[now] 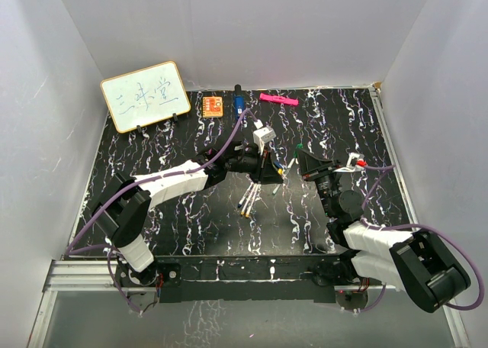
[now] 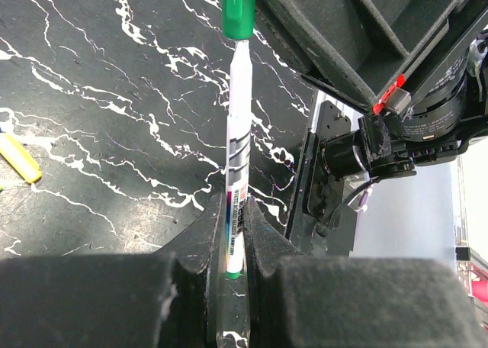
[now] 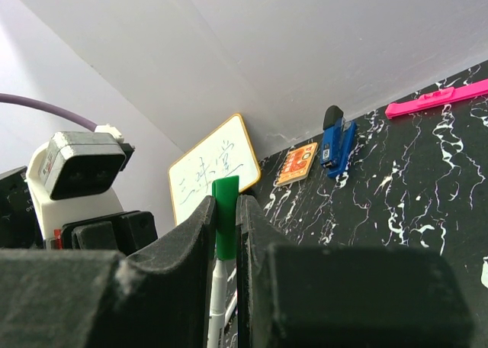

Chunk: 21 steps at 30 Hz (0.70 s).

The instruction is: Insert the pens into the pen caps

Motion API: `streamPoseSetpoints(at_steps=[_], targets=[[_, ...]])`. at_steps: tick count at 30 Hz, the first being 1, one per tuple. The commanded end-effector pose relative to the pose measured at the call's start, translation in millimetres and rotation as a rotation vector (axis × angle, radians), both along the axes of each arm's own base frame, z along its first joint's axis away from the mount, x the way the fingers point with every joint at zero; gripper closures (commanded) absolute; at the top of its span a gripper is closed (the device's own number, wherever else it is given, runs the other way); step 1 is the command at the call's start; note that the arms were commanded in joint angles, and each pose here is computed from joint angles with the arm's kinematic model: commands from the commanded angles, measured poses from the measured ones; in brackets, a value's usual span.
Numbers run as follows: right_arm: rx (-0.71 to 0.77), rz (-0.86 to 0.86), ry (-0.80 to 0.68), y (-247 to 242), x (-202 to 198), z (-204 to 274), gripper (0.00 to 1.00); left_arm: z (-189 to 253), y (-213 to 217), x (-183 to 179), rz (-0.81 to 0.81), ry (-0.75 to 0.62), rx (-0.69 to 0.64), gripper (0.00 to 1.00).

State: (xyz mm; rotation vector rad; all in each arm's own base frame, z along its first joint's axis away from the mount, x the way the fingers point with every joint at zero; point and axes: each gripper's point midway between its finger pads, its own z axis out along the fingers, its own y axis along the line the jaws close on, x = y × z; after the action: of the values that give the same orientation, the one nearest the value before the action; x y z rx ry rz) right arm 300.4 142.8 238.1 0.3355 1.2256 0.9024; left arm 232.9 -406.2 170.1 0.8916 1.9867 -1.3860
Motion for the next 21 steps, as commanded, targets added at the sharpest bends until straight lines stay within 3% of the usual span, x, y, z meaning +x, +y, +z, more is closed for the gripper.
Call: streamPoseSetpoints(at_steps=[1, 21], targets=[[0.014, 0.024, -0.032, 5.1, -0.2, 12.3, 1.0, 21.1, -5.8, 2.7, -0.015, -0.053, -0.035, 1.0], [0.004, 0.069, -0.022, 12.6, -3.4, 7.1, 1.0, 27.9, -9.3, 11.8, 0.022, -0.067, -0.053, 1.0]])
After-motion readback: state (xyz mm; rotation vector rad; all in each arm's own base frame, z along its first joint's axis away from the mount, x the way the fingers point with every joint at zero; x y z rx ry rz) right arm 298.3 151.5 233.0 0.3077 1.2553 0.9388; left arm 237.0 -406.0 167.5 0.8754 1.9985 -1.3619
